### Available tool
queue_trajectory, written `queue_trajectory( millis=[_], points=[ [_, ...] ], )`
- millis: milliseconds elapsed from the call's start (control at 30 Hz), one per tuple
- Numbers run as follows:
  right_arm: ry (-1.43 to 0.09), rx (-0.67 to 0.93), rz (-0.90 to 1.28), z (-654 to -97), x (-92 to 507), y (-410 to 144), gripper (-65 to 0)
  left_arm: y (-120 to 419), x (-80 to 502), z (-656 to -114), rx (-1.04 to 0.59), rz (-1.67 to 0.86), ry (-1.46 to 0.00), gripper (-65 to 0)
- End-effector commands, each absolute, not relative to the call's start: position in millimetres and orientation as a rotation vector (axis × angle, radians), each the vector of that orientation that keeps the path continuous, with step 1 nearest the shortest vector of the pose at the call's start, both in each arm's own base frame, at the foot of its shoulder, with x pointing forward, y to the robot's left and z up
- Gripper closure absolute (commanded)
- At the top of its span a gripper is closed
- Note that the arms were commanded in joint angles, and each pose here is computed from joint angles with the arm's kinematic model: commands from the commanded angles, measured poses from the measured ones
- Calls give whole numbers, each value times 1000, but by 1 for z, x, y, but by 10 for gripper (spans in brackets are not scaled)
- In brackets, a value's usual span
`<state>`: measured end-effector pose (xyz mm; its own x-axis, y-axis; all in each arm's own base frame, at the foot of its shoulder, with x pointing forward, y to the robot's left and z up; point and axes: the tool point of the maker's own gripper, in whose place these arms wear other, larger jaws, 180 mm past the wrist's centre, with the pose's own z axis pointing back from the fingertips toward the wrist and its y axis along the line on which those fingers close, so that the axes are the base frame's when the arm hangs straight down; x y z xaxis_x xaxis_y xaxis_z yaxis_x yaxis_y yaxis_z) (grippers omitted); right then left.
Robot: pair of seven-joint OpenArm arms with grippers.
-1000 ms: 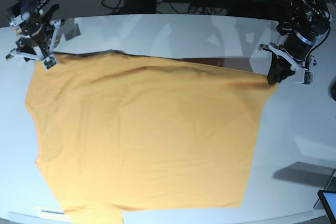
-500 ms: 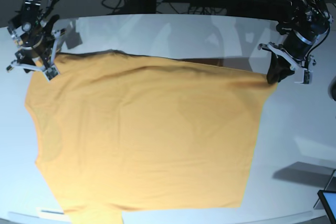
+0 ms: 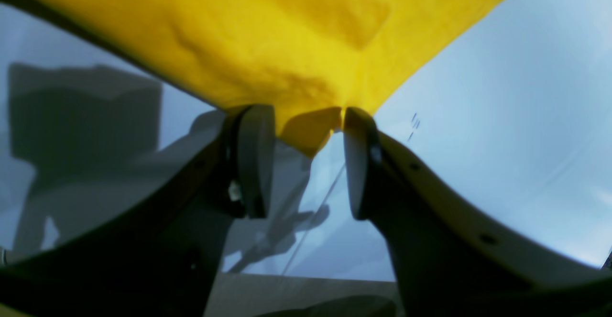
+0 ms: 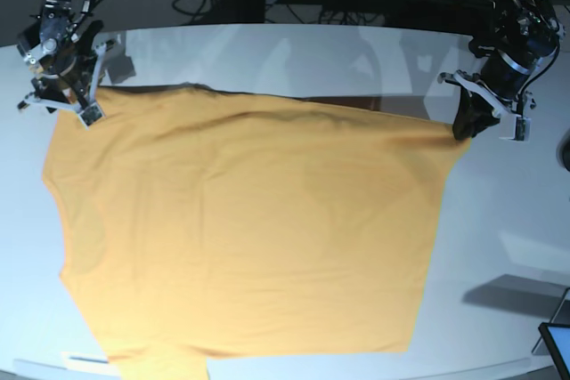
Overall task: Fold the T-shirt properly
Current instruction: 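Adjust the right gripper's hold on the shirt corner while left holds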
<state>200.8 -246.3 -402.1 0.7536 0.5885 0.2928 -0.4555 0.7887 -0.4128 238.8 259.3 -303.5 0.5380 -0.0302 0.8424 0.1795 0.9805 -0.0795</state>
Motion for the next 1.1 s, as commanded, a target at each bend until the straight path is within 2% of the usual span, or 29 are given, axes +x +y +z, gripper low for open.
queue_trajectory(
  millis=[0, 133, 200, 300, 467, 533, 733, 967, 1067],
  points=[
    [-448, -349, 579, -395, 206, -250, -236, 259, 244, -291, -165, -144, -1040, 0],
    [-440, -324, 611, -402, 206, -240, -226, 259, 244, -291, -165, -144, -1040, 0],
    [-435, -317, 639, -403, 206, -235, -187, 259, 244, -291, -165, -144, -1040, 0],
    [-421, -305, 646, -409, 203, -232, -91, 259, 244, -291, -165, -144, -1040, 0],
    [-401, -294, 643, -416, 200, -233, -57, 260, 241, -293, -162, -145, -1031, 0],
    [-401, -297, 640, -415, 199, -234, 0, 260, 241, -293, -162, -145, -1031, 0],
    [-425, -327, 647, -405, 205, -238, -7, 260, 241, -293, -161, -146, -1029, 0],
    [-439, -571, 690, -361, 225, -264, -6, 260, 241, -293, -162, -145, -1030, 0],
    [-425, -611, 695, -357, 227, -270, -6, 260, 241, -293, -162, -144, -1031, 0]
  ],
)
